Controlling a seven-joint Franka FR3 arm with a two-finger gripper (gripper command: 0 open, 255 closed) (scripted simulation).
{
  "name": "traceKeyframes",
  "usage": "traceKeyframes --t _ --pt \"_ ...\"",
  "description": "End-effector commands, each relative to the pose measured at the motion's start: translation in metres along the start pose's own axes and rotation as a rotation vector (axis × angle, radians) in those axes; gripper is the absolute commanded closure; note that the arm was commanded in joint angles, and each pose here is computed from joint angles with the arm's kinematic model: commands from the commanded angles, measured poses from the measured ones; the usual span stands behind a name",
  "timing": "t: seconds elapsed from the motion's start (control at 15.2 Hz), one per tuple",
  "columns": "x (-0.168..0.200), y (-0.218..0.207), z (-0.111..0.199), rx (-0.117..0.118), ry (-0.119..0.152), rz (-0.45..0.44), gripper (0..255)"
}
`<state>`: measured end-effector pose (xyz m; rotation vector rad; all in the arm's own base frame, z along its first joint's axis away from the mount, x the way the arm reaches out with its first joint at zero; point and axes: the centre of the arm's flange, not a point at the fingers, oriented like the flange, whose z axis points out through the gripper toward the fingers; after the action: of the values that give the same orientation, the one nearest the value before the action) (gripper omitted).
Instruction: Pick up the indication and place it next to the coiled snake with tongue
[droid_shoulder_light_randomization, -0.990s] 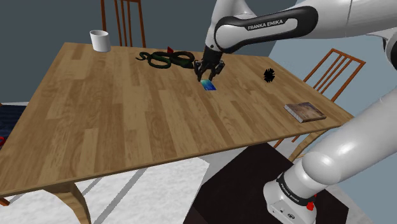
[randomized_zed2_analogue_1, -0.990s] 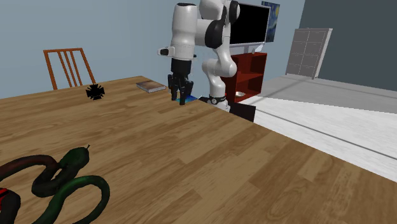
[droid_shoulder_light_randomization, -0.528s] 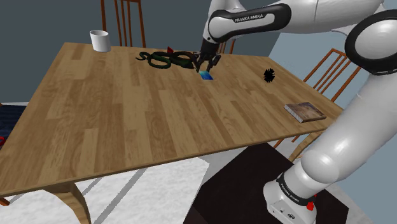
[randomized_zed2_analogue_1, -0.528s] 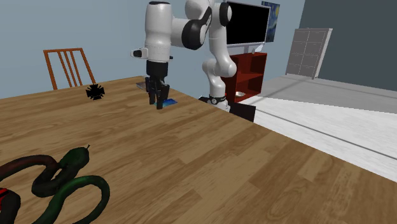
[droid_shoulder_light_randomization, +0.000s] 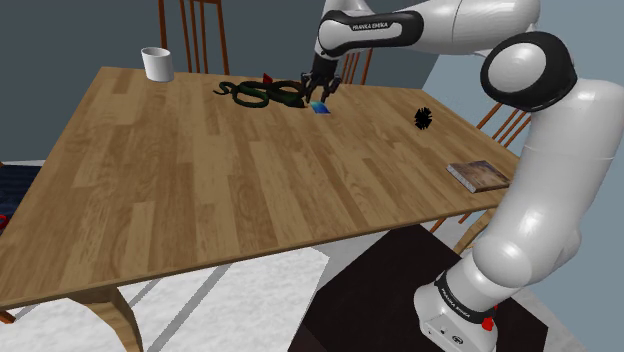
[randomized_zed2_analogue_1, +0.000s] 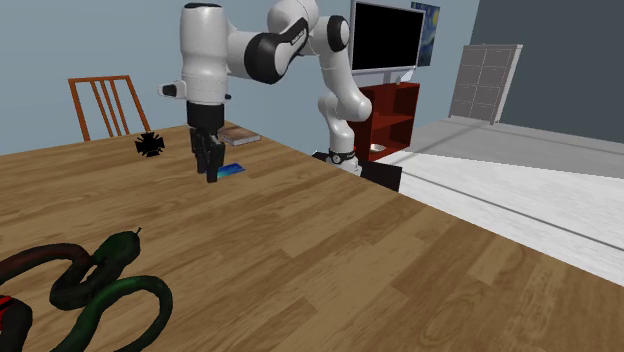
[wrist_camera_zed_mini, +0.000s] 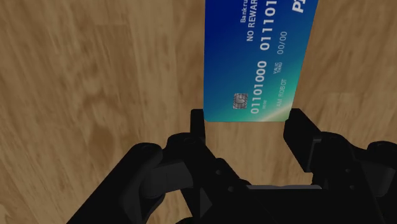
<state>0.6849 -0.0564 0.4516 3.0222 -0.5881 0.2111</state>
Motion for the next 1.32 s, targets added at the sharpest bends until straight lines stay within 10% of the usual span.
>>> traceKeyframes --t 0.0,1.25 --pt "0.002 -0.001 0.01 0.0 0.0 0.0 255" --pt "-0.011 -0.004 0.102 0.0 0.0 0.0 255"
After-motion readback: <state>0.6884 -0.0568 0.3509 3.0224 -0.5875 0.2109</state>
